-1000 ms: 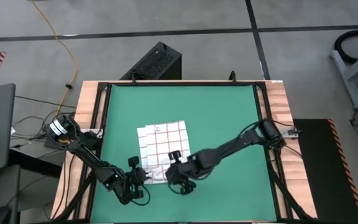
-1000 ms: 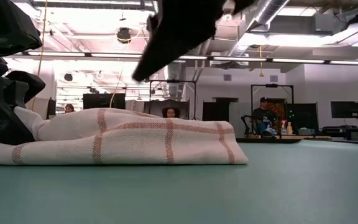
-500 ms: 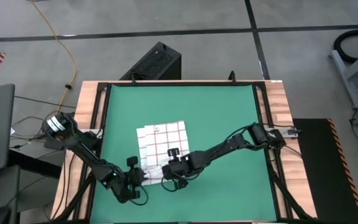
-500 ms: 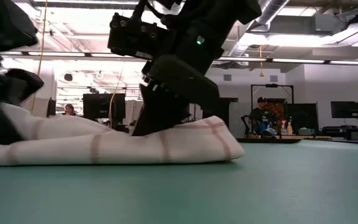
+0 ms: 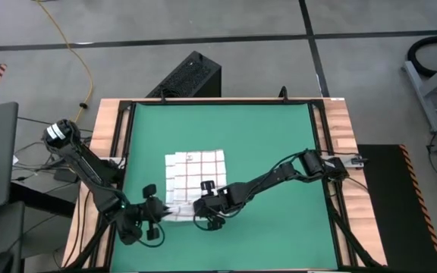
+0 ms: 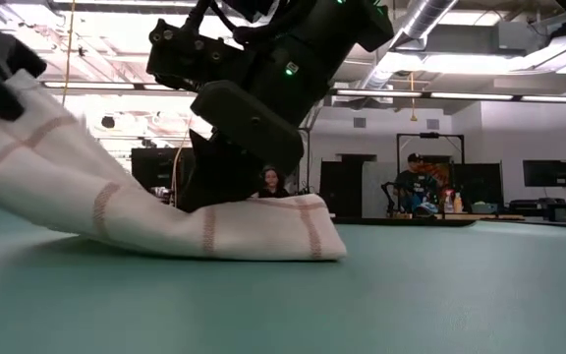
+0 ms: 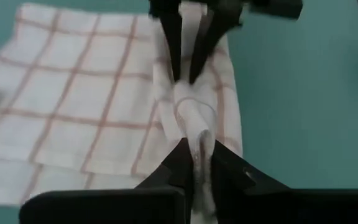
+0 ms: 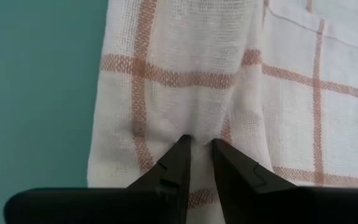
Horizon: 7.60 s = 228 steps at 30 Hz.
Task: Roll towel
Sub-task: Roll the white towel
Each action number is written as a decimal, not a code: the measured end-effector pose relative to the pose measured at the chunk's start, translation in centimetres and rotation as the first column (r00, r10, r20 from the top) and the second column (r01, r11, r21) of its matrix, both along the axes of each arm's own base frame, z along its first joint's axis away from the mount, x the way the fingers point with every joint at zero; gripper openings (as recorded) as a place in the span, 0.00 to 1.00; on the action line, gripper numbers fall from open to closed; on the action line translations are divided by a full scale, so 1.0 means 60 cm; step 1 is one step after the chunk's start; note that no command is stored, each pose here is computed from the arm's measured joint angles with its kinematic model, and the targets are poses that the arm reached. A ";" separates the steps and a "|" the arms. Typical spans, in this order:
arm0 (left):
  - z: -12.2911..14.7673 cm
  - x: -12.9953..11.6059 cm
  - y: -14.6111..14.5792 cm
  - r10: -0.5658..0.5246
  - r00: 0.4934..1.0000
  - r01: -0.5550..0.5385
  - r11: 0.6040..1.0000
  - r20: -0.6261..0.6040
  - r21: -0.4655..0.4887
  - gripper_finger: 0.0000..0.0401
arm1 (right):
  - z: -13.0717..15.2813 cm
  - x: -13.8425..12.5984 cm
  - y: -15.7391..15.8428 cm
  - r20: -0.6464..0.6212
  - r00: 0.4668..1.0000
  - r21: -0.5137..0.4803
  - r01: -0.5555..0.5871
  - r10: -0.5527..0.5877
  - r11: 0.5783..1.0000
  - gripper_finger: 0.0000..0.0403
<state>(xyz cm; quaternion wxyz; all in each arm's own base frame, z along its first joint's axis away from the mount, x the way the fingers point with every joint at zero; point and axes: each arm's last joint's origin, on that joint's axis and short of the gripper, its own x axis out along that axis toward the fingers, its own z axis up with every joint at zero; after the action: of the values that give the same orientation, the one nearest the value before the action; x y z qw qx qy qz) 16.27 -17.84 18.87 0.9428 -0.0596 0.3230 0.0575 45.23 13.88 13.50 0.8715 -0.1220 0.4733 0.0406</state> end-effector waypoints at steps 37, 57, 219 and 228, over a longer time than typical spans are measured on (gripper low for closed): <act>0.018 -0.055 -0.037 0.053 0.981 -0.087 0.981 0.189 0.174 0.25 | -0.001 0.006 -0.017 0.008 1.000 0.000 0.005 -0.005 1.000 0.23; -0.153 -0.023 0.008 0.030 0.996 -0.053 0.956 0.083 0.290 0.00 | -0.001 0.007 -0.018 0.009 1.000 -0.002 0.002 -0.002 1.000 0.23; -0.149 0.047 0.017 -0.337 0.930 0.298 0.924 -0.145 -0.238 0.00 | 0.033 -0.084 -0.216 -0.255 0.920 0.701 0.388 -0.297 0.598 0.10; -0.142 0.066 0.027 -0.374 0.923 0.342 0.903 -0.086 -0.261 0.00 | 0.036 -0.078 -0.227 -0.223 0.889 0.685 0.434 -0.399 0.585 0.10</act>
<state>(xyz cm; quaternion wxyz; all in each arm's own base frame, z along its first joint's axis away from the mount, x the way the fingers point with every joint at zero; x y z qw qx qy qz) 20.24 -16.20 10.34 0.8991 -0.1090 0.3954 -0.1526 40.56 0.24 15.64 0.8220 0.3436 0.4538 0.0198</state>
